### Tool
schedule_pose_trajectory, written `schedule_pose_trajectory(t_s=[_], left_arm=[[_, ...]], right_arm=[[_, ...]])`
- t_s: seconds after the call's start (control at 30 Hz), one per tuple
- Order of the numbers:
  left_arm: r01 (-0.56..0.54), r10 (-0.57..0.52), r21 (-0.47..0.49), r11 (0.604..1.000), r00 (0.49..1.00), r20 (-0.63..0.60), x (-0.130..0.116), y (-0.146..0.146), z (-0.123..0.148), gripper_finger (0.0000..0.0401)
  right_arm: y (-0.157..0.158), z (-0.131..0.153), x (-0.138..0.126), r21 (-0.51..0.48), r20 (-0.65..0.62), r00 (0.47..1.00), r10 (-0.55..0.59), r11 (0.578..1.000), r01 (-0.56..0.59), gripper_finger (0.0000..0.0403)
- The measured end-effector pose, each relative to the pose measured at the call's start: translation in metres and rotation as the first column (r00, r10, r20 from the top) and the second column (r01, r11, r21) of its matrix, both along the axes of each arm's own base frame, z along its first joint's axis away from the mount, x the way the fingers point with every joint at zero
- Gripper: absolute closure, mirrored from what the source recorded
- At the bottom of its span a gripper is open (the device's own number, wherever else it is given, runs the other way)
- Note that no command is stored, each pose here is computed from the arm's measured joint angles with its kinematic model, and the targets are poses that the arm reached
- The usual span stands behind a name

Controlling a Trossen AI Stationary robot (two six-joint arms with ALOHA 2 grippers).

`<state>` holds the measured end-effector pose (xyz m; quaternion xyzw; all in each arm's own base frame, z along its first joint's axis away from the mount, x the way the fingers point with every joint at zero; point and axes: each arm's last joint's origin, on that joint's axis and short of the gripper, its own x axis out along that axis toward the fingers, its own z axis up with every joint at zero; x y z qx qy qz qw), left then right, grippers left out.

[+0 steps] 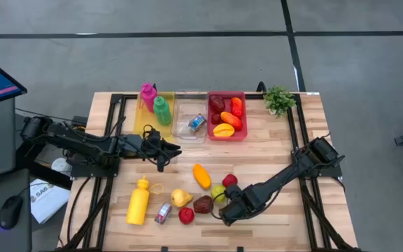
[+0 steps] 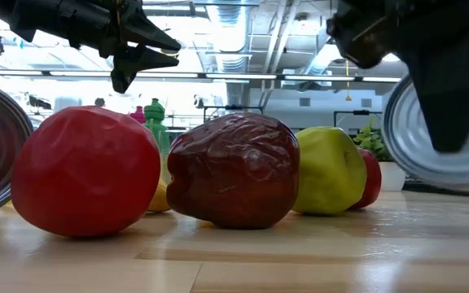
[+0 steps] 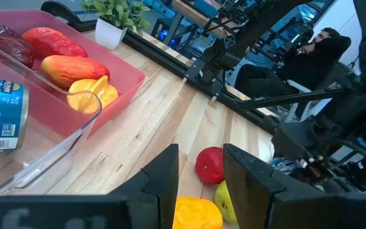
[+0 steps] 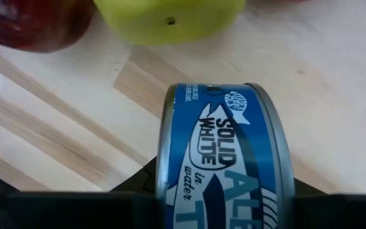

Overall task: Pick & Place Food Item
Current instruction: Put the blue tuna can into the transparent bin

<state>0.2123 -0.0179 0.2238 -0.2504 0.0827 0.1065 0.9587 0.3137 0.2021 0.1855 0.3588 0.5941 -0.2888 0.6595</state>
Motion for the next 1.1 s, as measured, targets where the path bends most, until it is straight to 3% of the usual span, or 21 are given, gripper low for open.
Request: schedule_pose_trajectory(t_s=[0.4, 0.67, 0.87, 1.03, 1.1], left_arm=[[0.000, 0.000, 0.001, 1.000, 1.000, 0.000, 0.000, 0.000, 0.000, 0.0288], [0.000, 0.000, 0.000, 1.000, 1.000, 0.007, 0.000, 0.000, 0.001, 0.0288], [0.000, 0.000, 0.000, 1.000, 1.000, 0.007, 0.000, 0.000, 0.001, 0.0288], [-0.001, 0.001, -0.008, 1.000, 1.000, 0.021, 0.000, 0.000, 0.002, 0.0288], [-0.009, 0.012, -0.058, 0.998, 0.998, 0.061, 0.001, 0.000, 0.005, 0.0288]], right_arm=[[-0.013, 0.048, 0.000, -0.138, -0.112, 0.990, 0.087, 0.985, -0.102, 0.0289], [-0.033, 0.092, 0.012, -0.337, -0.025, 0.995, 0.098, 0.936, -0.101, 0.0289], [-0.047, 0.122, 0.024, -0.523, 0.067, 0.973, 0.223, 0.838, -0.156, 0.0289], [-0.063, 0.135, 0.032, -0.681, -0.007, 0.930, 0.368, 0.679, -0.274, 0.0289], [-0.071, 0.138, 0.035, -0.717, -0.062, 0.911, 0.407, 0.617, -0.324, 0.0289]])
